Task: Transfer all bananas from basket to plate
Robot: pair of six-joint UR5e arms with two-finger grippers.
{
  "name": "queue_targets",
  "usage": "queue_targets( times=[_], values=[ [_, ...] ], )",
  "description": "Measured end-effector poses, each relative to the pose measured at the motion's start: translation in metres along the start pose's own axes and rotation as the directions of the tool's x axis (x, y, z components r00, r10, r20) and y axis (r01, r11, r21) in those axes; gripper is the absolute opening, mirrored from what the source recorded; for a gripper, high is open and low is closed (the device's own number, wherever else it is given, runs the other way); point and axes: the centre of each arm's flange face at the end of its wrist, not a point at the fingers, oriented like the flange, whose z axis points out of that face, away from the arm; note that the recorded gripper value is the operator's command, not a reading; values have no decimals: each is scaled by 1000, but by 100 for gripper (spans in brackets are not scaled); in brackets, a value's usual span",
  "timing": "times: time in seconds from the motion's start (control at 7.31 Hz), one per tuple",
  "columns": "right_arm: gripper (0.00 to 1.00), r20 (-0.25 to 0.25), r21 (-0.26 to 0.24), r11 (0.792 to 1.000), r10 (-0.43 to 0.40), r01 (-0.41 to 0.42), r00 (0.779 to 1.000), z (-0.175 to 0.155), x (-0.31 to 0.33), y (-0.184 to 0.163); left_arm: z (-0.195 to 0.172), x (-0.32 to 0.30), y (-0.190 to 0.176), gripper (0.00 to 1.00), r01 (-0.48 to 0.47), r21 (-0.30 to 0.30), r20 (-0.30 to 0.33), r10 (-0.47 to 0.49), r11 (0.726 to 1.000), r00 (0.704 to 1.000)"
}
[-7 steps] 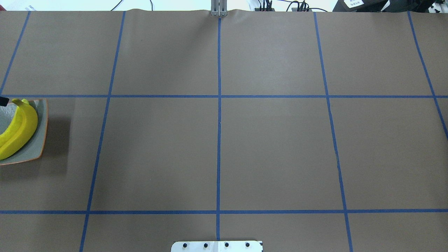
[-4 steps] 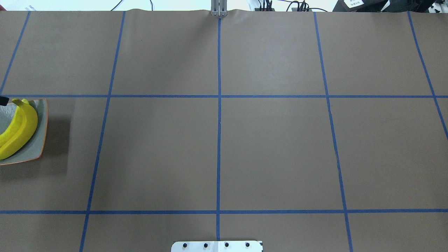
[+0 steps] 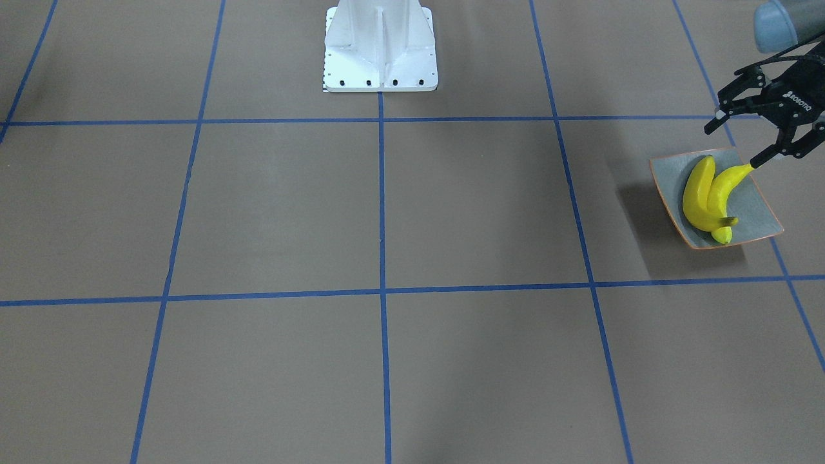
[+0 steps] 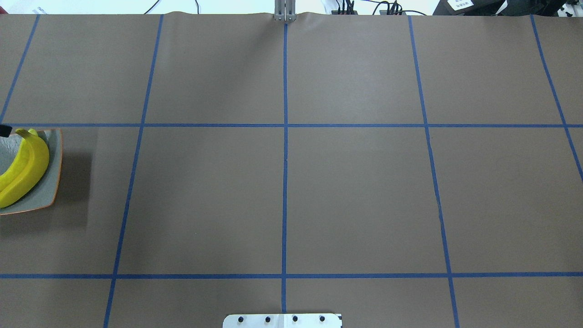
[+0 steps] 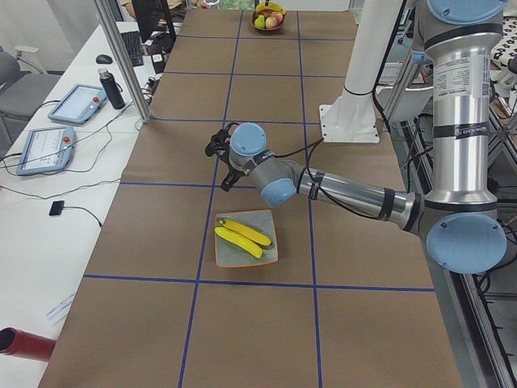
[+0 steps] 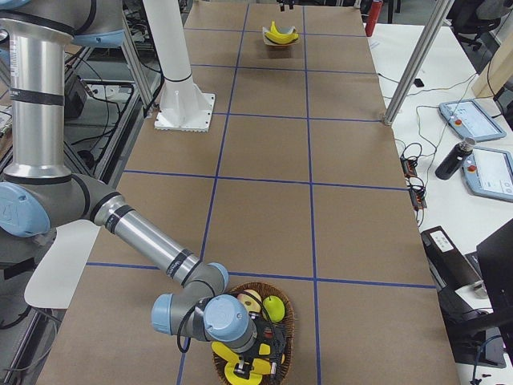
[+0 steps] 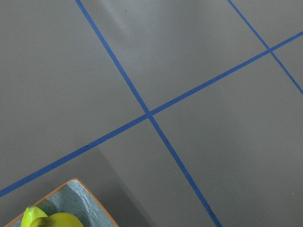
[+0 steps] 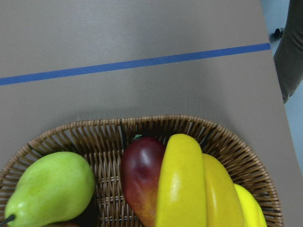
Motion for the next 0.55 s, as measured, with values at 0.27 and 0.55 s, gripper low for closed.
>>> queue_targets(
  times=[0.27,0.55],
  values=[
    [65,-4,-2,1000,3,-3,1000,2,2,4,-2,4,-1,100,-5,2,-7,5,1000,1000],
    [36,-5,-6,1000,5,-5,1000,3,3,8,-3,6,-2,100,-9,4,-10,9,1000,1000]
  ],
)
